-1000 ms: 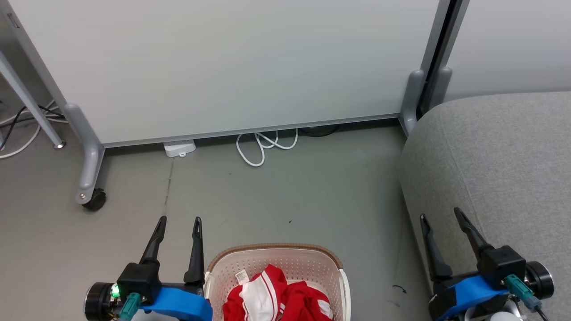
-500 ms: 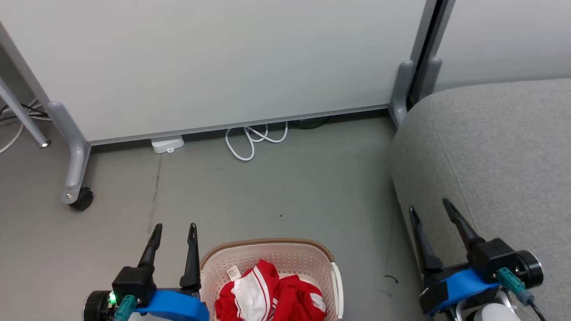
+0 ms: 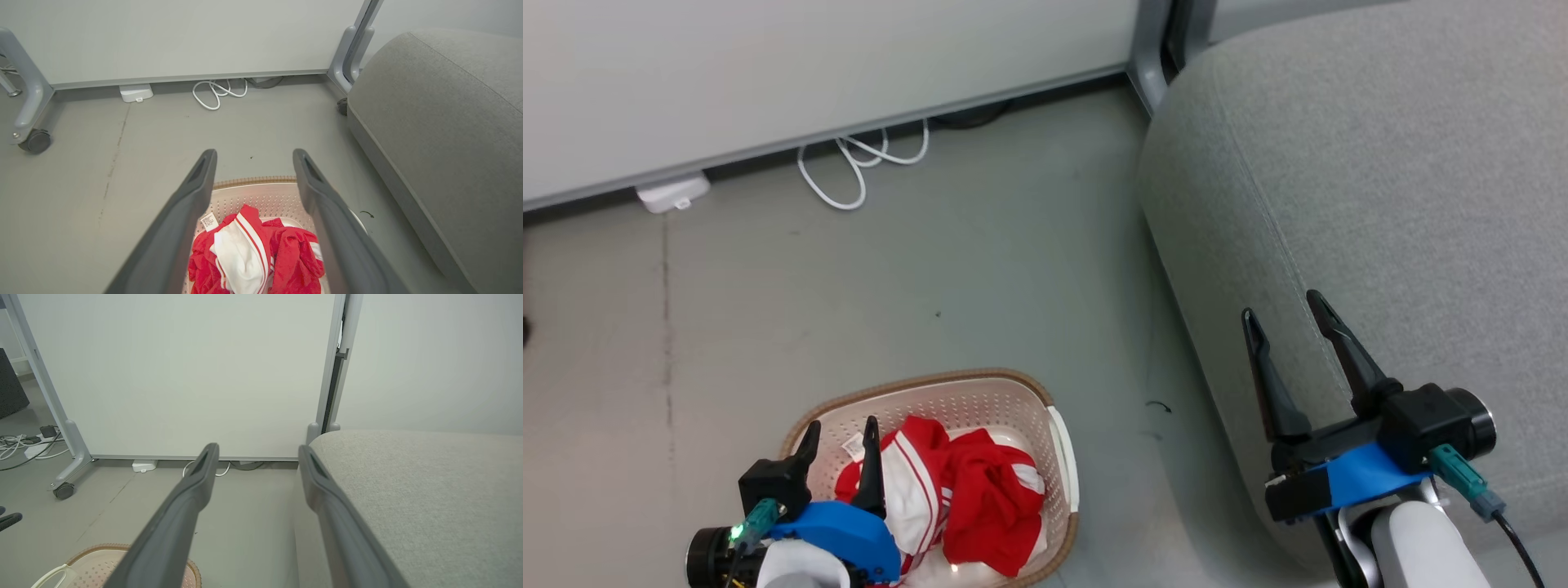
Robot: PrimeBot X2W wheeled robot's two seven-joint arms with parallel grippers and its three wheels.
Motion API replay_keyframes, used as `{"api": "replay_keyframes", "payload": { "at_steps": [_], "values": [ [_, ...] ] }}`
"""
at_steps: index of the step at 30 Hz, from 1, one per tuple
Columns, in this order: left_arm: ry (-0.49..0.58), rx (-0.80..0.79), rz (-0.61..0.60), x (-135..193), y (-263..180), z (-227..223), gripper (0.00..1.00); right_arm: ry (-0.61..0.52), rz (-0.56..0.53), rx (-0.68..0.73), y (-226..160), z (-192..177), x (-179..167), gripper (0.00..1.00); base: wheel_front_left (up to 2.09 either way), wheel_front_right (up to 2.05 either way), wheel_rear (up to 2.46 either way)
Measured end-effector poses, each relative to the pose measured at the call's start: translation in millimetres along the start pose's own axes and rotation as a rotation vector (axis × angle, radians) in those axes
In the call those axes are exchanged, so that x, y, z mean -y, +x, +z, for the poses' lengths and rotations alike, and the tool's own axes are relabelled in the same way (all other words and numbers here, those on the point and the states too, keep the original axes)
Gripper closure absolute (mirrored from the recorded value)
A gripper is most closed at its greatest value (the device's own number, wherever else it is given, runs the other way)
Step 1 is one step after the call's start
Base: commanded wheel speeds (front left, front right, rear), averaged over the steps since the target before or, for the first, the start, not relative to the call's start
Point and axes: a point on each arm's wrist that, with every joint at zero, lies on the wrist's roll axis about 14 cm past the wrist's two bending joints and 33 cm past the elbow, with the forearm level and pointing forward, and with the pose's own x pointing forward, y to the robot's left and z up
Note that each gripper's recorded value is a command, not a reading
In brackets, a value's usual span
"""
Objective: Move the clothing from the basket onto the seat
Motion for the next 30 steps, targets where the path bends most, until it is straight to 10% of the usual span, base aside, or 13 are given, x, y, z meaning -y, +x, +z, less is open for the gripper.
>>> {"api": "replay_keyframes", "payload": {
  "at_steps": [30],
  "values": [
    [0.134,-0.666,-0.135,-14,101,-216,0.0,0.024,-0.1,-0.288,38,-133,41,0.0,0.0,0.0,0.0]
  ]
}}
